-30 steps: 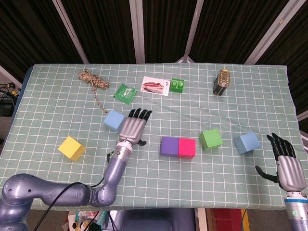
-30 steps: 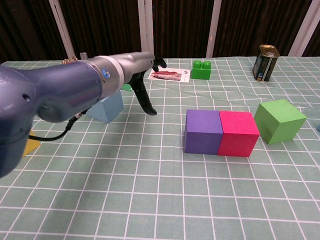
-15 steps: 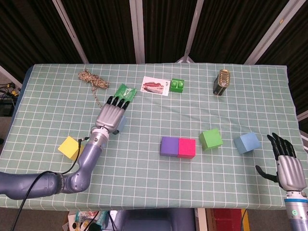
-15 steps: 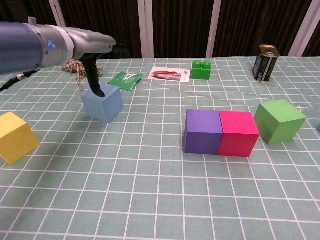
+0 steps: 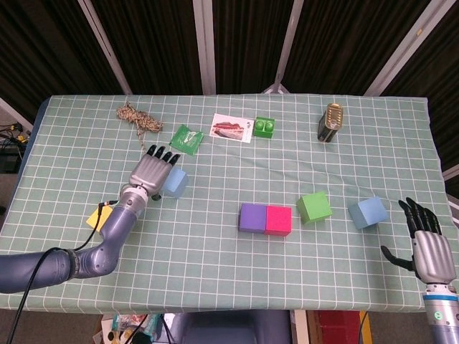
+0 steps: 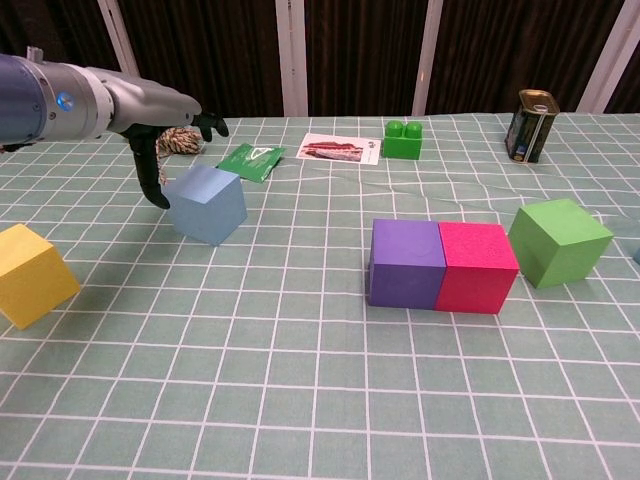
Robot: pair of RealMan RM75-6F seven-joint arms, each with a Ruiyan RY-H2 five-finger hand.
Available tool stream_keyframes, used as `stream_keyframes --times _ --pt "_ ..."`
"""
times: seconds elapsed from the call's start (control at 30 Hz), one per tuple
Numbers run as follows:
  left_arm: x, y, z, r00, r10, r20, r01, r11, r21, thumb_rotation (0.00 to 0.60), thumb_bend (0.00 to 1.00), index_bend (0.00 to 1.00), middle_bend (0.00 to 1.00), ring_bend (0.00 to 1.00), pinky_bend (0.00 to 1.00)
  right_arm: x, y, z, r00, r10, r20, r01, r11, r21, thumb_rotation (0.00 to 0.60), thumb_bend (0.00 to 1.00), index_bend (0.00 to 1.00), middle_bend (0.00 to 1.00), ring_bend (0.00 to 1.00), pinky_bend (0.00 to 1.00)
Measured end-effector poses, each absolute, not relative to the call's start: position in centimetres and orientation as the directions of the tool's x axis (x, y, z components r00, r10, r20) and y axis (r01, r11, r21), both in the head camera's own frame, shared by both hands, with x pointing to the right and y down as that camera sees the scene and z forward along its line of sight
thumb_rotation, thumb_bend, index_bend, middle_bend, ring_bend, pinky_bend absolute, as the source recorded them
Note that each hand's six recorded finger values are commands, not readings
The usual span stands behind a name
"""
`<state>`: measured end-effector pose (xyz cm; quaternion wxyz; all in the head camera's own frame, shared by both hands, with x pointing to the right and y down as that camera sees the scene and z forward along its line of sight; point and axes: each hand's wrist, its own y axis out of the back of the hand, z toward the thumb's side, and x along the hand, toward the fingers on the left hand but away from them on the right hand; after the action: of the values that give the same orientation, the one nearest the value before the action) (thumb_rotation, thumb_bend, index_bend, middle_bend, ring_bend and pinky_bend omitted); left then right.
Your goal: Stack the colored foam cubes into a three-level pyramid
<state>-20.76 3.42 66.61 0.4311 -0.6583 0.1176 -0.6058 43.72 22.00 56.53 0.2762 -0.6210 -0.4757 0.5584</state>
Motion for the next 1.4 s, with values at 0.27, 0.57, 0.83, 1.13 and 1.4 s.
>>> stream_keyframes --times 0.27,0.57,0.83,1.13,1.4 --pt "-20.8 3.2 67.9 0.237 -0.665 0.708 0.374 -0.610 -0.699 0.600 0.17 0.00 0.10 0.00 0.04 43.7 22.0 56.6 -0.079 0.898 -0.432 0.283 -0.395 -0.874 0.600 0.25 0.00 0.00 0.00 0.00" --pt "-20.1 3.7 69.5 0.241 -0.645 0.725 0.377 -0.626 -0.682 0.600 0.18 0.00 0.17 0.00 0.05 43.9 22.0 56.5 -0.090 0.900 -0.426 0.284 -0.387 -0.877 0.600 0.25 0.00 0.00 0.00 0.00" --pt "-20.0 3.6 70.0 0.234 -0.651 0.722 0.355 -0.634 -0.687 0.600 0.35 0.00 0.20 0.00 0.05 44.0 22.0 56.4 -0.094 0.900 -0.426 0.283 -0.386 -0.878 0.600 0.25 0.00 0.00 0.00 0.00" --pt "-20.5 3.7 70.0 0.226 -0.655 0.721 0.329 -0.645 -0.689 0.600 0.50 0.02 0.25 0.00 0.05 44.0 22.0 56.5 -0.095 0.899 -0.427 0.283 -0.387 -0.878 0.600 0.25 0.00 0.00 0.00 0.00" --pt "-20.1 4.1 68.8 0.233 -0.667 0.708 0.243 -0.665 -0.706 0.600 0.49 0.05 0.27 0.00 0.05 43.8 22.0 56.6 -0.089 0.898 -0.430 0.287 -0.390 -0.875 0.600 0.25 0.00 0.00 0.00 0.00"
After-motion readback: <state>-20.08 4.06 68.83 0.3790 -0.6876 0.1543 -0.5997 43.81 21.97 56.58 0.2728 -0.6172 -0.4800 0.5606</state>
